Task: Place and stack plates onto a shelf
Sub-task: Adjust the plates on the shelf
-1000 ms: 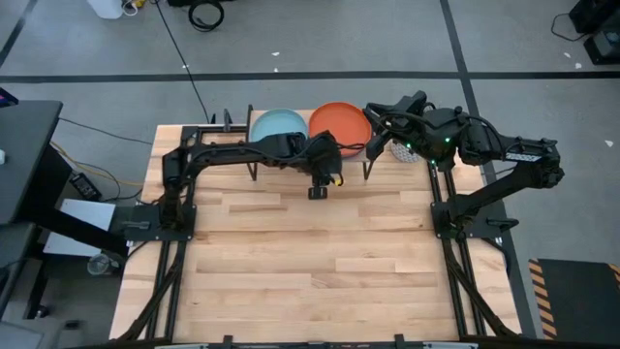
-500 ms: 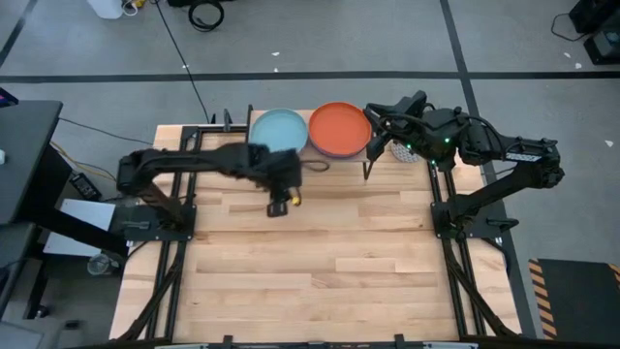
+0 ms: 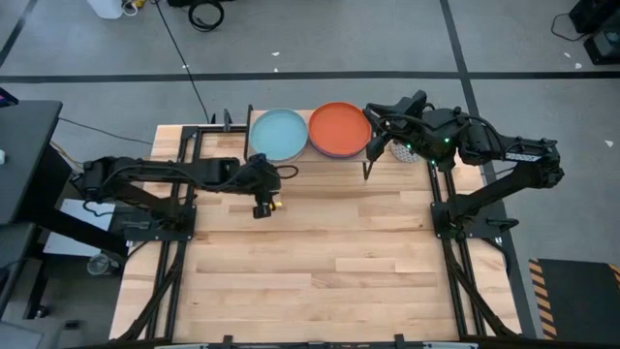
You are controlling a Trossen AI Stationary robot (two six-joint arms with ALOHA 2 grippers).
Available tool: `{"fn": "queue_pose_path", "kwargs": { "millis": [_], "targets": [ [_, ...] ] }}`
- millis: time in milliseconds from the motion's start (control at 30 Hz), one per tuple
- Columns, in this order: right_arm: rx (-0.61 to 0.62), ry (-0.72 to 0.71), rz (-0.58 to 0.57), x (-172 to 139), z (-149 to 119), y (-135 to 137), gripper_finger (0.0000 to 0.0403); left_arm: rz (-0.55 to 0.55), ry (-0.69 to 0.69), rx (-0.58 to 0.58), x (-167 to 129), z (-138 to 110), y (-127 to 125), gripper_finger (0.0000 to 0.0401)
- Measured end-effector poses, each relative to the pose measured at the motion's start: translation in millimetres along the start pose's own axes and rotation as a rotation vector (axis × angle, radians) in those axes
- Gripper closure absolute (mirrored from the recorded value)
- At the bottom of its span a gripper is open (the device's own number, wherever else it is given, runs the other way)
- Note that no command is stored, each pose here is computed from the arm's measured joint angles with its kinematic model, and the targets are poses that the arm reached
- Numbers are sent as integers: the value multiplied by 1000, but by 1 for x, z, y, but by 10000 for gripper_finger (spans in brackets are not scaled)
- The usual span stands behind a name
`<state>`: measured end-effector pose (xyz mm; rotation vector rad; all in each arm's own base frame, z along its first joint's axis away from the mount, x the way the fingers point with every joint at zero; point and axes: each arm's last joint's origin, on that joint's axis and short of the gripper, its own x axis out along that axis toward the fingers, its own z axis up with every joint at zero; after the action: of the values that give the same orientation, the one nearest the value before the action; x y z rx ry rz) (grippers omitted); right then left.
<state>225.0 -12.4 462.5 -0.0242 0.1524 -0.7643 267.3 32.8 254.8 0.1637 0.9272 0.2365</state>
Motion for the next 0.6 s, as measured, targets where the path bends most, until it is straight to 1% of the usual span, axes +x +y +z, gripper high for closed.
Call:
{"fn": "queue_pose_path", "kwargs": {
  "millis": [133,233,333,600],
  "targets": [
    [3,-1,1,0,0,0,309,23,-41,16,4,-2,2,260],
    [5,-1,1,0,0,0,309,80,-52,24,7,-3,5,260],
    [6,-2,1,0,0,0,309,130,-51,5,10,-5,11,260],
    [8,-3,4,0,0,0,309,174,-57,-54,13,-7,30,260]
  ]
}}
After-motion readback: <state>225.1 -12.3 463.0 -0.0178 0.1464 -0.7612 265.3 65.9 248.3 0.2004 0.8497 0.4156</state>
